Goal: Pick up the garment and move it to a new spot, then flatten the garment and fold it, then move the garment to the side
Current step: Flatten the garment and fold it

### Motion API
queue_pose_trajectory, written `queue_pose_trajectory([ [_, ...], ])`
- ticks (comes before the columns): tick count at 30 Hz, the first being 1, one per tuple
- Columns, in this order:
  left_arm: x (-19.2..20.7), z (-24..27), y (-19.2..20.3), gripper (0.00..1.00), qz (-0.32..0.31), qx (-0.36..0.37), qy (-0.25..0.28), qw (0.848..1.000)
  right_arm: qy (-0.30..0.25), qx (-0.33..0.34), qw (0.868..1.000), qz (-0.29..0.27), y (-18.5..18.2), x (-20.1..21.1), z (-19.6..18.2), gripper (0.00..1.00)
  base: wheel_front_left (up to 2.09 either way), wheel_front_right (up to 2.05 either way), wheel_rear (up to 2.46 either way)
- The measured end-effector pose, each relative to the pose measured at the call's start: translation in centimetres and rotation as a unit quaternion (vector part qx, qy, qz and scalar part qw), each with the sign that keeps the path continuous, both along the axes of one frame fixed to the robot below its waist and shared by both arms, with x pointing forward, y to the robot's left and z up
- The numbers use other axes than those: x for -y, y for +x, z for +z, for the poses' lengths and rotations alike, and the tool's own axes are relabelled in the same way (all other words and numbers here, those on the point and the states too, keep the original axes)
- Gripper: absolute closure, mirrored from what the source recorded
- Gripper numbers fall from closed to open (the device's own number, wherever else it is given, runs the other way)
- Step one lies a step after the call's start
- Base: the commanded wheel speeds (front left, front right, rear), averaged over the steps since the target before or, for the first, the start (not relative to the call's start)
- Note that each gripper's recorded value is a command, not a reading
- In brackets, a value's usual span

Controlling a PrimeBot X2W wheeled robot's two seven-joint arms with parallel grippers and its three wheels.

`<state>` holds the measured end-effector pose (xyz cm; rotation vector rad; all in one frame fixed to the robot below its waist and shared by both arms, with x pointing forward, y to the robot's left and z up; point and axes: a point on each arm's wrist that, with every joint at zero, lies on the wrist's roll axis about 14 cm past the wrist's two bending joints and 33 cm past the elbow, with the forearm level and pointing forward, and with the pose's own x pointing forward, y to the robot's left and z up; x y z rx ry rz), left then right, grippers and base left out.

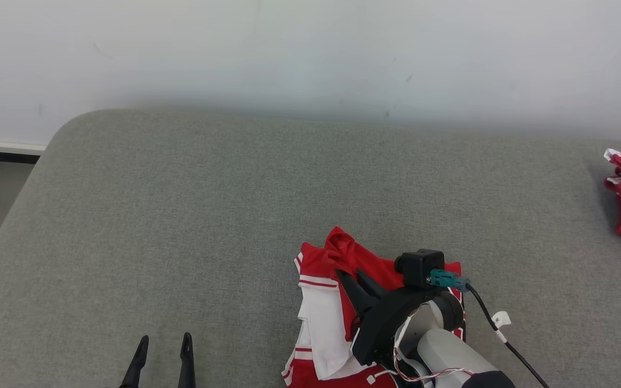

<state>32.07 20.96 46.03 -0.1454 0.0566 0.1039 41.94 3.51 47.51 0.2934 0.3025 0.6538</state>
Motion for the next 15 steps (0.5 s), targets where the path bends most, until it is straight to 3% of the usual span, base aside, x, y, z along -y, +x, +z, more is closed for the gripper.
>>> queue_pose_trajectory([
  [9, -0.8, -0.1, -0.3, 0.00, 0.014, -0.003, 0.001, 1.000, -0.011, -0.013, 0.999, 0.027, 0.0, -1.9, -1.6, 1.00, 0.00, 0.00, 0.00],
  [10, -0.8, -0.2, -0.3, 0.00, 0.015, -0.004, 0.001, 1.000, -0.010, -0.011, 1.000, 0.026, 0.0, -2.0, -1.6, 0.74, 0.00, 0.00, 0.00],
  [11, -0.9, -0.2, -0.3, 0.00, 0.015, -0.004, 0.001, 1.000, -0.011, -0.011, 0.999, 0.027, 0.0, -2.1, -1.7, 0.00, 0.00, 0.00, 0.00],
  [15, -1.0, -0.1, -0.2, 0.00, 0.018, -0.003, 0.000, 1.000, -0.004, 0.006, 1.000, 0.027, 0.4, -2.3, -0.8, 0.00, 0.00, 0.00, 0.00],
])
